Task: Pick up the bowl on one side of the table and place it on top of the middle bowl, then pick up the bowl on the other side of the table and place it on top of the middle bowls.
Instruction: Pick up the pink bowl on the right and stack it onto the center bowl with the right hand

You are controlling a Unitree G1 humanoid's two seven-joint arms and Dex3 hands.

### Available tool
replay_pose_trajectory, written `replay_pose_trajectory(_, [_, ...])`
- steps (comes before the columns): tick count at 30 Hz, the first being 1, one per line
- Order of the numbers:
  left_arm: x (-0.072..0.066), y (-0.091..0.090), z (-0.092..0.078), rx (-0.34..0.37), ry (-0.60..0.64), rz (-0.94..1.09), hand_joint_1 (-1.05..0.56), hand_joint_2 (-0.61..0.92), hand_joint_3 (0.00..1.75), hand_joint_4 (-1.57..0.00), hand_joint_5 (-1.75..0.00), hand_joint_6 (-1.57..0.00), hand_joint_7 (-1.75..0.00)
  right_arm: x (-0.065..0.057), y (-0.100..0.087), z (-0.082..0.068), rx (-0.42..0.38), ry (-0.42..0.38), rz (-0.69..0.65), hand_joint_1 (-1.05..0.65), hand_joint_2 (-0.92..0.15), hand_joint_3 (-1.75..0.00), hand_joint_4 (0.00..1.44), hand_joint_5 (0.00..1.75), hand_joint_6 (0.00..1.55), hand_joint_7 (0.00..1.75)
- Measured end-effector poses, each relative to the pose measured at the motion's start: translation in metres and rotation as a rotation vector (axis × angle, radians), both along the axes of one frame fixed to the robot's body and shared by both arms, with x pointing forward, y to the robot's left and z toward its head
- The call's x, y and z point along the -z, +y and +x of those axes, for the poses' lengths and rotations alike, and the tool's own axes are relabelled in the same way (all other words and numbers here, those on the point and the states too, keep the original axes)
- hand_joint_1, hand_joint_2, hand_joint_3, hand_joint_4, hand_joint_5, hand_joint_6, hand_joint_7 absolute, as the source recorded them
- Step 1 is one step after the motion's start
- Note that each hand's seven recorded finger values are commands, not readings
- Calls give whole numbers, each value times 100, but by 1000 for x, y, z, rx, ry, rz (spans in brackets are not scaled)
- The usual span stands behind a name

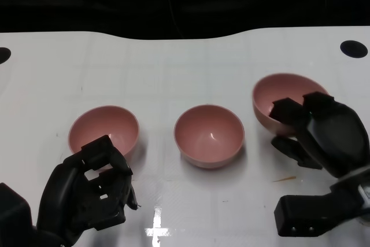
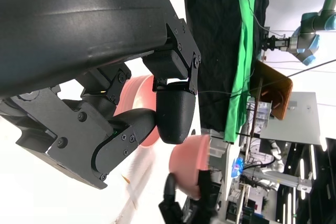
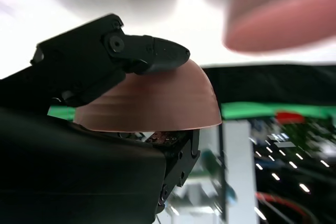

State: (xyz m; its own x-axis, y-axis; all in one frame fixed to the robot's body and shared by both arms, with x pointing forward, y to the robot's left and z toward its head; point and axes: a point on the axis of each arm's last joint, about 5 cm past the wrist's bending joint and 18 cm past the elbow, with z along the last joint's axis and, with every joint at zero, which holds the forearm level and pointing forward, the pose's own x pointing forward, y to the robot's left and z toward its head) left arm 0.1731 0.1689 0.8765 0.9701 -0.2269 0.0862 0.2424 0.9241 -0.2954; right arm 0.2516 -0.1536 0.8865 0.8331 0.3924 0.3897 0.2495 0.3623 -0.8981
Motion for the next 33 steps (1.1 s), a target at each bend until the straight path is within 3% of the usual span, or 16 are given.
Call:
replay_pose_trajectory(6, [0, 0, 0, 1, 1, 11, -20, 43, 127, -91, -171, -81, -159, -15, 14, 1, -92, -69, 40, -10, -35, -104, 99, 175, 76, 175])
replay_pose_trajectory(10, [0, -1, 0, 3, 1, 13, -21, 42, 126, -91, -171, -81, -158, -21, 23, 2, -149, -66, 50, -15, -37, -107, 98, 175, 75, 175])
replay_pose_trajectory(16, [0, -2, 0, 2, 0, 6, -19, 44, 124, -92, -169, -82, -157, -25, 43, 7, -237, -79, 29, -12, -31, -100, 99, 175, 76, 175])
replay_pose_trajectory(18, [0, -2, 0, 2, 0, 4, -19, 44, 124, -92, -169, -82, -157, -24, 49, 9, -259, -71, 22, -14, -40, -80, 99, 175, 80, 163])
replay_pose_trajectory(20, [0, -2, 0, 1, 0, 4, -19, 44, 124, -92, -169, -82, -157, -23, 53, 11, -270, -61, 14, -14, -45, -70, 99, 175, 86, 145])
replay_pose_trajectory(21, [0, -2, 0, 1, 1, 4, -19, 44, 124, -92, -169, -82, -156, -21, 54, 12, -277, -55, 6, -13, -46, -69, 99, 175, 87, 145])
replay_pose_trajectory(23, [0, -2, 0, 2, 0, 4, -19, 44, 124, -92, -169, -82, -156, -19, 57, 12, -286, -42, -6, -12, -47, -70, 99, 175, 88, 145])
replay_pose_trajectory(24, [0, -2, 0, 2, 0, 4, -19, 44, 124, -92, -169, -82, -157, -17, 58, 12, -289, -33, -9, -15, -45, -84, 100, 175, 84, 160])
replay_pose_trajectory(26, [0, -3, 0, 2, 0, 2, -19, 44, 125, -93, -169, -82, -157, -12, 59, 12, -291, -13, -10, -16, -42, -94, 101, 175, 81, 171])
replay_pose_trajectory(33, [-1, -4, 0, 3, -7, -2, -18, 44, 124, -92, -169, -82, -156, -1, 65, 12, -303, 32, -42, -9, -32, -102, 101, 175, 79, 175])
